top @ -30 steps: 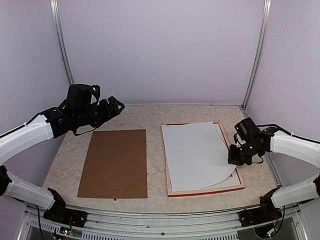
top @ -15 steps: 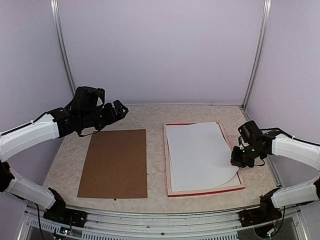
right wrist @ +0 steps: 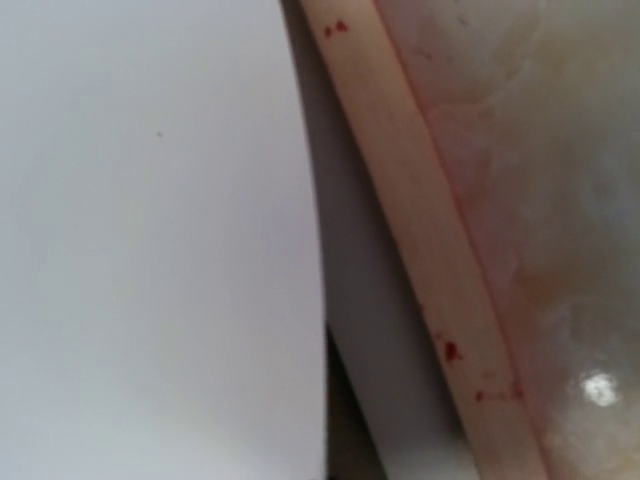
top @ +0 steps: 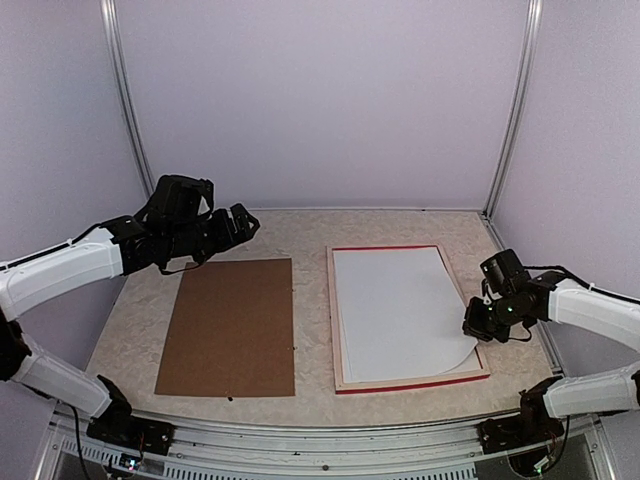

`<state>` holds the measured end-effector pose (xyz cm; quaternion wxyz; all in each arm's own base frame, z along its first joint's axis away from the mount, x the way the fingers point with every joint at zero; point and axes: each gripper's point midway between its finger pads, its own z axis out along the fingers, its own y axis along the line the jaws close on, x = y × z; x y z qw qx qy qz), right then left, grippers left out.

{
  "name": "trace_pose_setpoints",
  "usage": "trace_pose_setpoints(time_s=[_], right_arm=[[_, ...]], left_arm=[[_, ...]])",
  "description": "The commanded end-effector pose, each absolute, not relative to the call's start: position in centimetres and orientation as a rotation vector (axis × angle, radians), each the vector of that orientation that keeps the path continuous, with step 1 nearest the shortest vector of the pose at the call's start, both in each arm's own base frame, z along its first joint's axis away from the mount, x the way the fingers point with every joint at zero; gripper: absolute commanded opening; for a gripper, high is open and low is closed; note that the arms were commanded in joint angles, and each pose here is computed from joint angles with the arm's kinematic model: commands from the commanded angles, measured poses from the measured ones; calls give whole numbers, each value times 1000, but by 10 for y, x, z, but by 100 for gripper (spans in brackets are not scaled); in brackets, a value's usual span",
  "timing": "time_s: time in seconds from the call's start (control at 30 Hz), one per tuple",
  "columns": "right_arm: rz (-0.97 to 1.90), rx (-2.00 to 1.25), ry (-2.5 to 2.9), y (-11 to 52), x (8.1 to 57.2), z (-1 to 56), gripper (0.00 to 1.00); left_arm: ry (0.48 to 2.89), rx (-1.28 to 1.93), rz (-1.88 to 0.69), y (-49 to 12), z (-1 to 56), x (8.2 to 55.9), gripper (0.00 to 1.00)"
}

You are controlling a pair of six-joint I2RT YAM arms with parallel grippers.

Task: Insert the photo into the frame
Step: Pick up the photo from the mat board.

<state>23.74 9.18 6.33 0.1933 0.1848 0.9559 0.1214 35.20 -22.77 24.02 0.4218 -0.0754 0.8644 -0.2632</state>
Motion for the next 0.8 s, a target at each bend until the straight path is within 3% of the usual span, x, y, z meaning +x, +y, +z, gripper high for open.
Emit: trace_pose_setpoints(time_s=[0.0, 0.27, 0.77], right_arm=[[362, 563, 2643, 90, 243, 63, 0], [463, 567, 2642, 103, 246, 53, 0], [395, 576, 2632, 94, 247, 50, 0]], left_arm=[[2145, -156, -662, -234, 245, 354, 99], [2144, -158, -661, -234, 246, 354, 99], [2151, -152, -658, -238, 245, 356, 99]])
